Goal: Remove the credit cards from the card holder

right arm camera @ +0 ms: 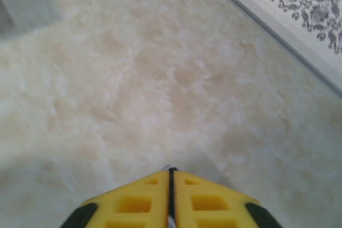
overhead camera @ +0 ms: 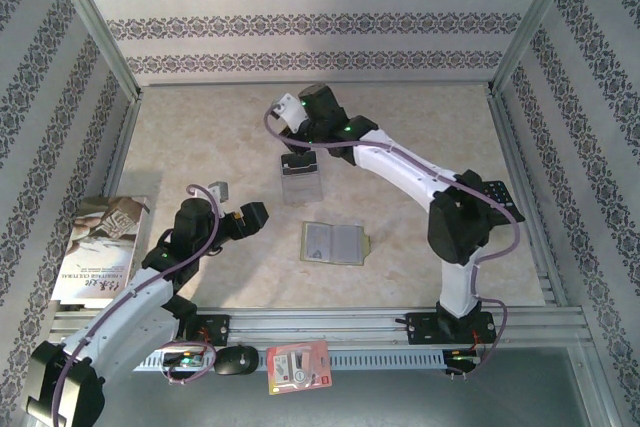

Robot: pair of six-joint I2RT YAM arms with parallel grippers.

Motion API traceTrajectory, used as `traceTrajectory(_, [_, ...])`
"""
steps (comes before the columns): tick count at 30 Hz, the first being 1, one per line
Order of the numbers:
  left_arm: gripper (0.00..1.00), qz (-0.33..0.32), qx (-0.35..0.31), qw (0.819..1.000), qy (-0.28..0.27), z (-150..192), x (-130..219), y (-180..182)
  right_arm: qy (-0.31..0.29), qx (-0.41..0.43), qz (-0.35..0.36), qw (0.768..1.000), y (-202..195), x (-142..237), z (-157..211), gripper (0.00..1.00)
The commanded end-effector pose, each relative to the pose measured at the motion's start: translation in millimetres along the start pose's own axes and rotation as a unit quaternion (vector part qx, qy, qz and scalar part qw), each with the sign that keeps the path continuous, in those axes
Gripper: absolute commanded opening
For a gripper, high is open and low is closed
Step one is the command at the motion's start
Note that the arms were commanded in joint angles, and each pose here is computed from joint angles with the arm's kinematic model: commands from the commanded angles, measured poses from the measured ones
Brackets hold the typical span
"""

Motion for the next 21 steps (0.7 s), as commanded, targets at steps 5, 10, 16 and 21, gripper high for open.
traceTrajectory(5, [0.99, 0.018, -0.014, 0.999, -0.026, -9.7, 2.2, -6.6, 0.156, -0.176, -0.033, 0.971, 43.7, 11.3, 68.1, 0.00])
traceTrajectory(10, [0.99, 0.024, -0.006, 0.999, -0.029, -7.5, 0.9, -2.9, 0.216, -0.183, -0.049, 0.958, 70.1, 0.0, 98.6, 0.00])
traceTrajectory(16, [0.99, 0.020, -0.005, 0.999, -0.026, -6.4, 1.4, -1.8, 0.246, -0.167, -0.034, 0.954, 73.2, -25.0, 105.9, 0.00])
traceTrajectory(21, [0.99, 0.015, -0.006, 0.999, -0.029, -5.9, 4.3, 0.2, 0.257, -0.153, -0.012, 0.954, 66.8, -36.7, 107.8, 0.00])
Point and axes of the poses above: each hand's point on the last joint's axis, 136 mm out from that joint toward the fingers, its own x axis back along the fingers, its own y axis along the line the jaws close on, z = x × y, the point moved 7 cm from there along x, back along the fingers, and after that the axes turned 15 degrees about x, right-handed, at the moved point
